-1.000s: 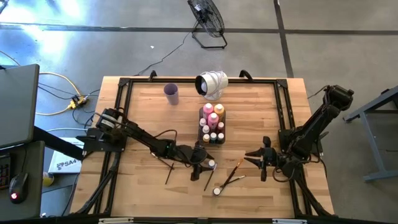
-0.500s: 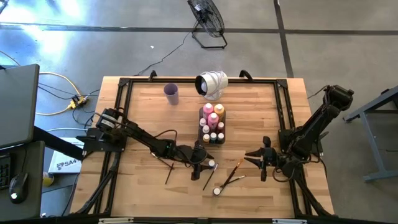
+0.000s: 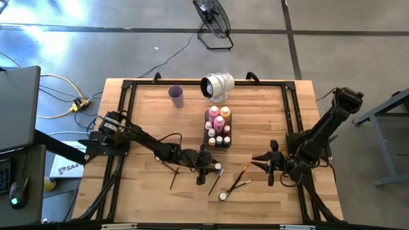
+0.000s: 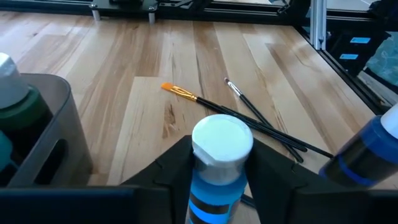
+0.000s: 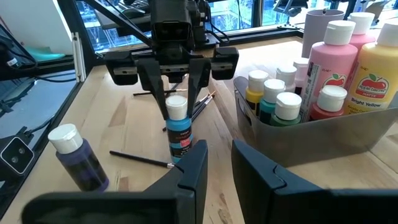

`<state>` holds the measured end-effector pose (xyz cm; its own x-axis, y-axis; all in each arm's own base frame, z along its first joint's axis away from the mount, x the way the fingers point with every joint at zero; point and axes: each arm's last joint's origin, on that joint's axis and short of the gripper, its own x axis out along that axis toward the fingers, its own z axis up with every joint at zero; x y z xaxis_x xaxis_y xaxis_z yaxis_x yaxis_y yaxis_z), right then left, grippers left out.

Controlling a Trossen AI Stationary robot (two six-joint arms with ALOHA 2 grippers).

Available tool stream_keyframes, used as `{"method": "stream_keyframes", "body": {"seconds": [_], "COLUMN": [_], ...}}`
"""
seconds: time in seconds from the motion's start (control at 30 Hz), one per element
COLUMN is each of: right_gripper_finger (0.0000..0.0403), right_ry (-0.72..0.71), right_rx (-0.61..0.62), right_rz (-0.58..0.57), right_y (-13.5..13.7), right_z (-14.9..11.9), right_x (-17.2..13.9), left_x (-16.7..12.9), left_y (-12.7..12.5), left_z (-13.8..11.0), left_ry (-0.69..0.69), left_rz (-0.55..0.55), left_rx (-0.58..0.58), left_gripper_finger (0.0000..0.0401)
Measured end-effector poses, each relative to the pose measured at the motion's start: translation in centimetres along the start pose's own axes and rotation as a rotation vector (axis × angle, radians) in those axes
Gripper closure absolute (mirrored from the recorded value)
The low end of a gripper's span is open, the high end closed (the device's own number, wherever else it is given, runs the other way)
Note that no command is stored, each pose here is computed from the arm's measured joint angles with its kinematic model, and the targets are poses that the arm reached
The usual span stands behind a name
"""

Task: Pick & Place Paint Supplies
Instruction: Put the light blue paint bottle into the black bin

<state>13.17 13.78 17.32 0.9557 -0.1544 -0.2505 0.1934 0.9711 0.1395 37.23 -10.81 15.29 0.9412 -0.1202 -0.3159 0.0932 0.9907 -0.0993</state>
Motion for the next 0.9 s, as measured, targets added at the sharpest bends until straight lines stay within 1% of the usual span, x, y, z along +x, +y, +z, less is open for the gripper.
{"method": "stream_keyframes", "body": {"seconds": [0.17, 0.53, 0.73, 0.9], "right_gripper_finger": [0.0339, 0.0339, 0.0339, 0.0339], "right_ry": [0.008, 0.012, 0.012, 0.012], "right_rx": [-0.012, -0.016, -0.016, -0.016], "right_rz": [-0.005, -0.007, -0.007, -0.007], "right_y": [-0.1, -0.1, -0.1, -0.1], "right_z": [-0.1, -0.2, -0.2, -0.2], "right_x": [0.0, 0.0, 0.0, 0.0], "left_x": [0.0, -0.1, -0.7, -1.4], "left_y": [0.0, 0.0, 0.0, 0.1], "left_z": [0.0, 0.1, 0.9, 1.5], "left_ry": [0.002, 0.008, 0.002, 0.036], "left_rz": [0.0, 0.001, 0.001, 0.032], "left_rx": [0.001, 0.018, 0.023, 0.029], "left_gripper_finger": [0.028, 0.0278, 0.0277, 0.0276]}}
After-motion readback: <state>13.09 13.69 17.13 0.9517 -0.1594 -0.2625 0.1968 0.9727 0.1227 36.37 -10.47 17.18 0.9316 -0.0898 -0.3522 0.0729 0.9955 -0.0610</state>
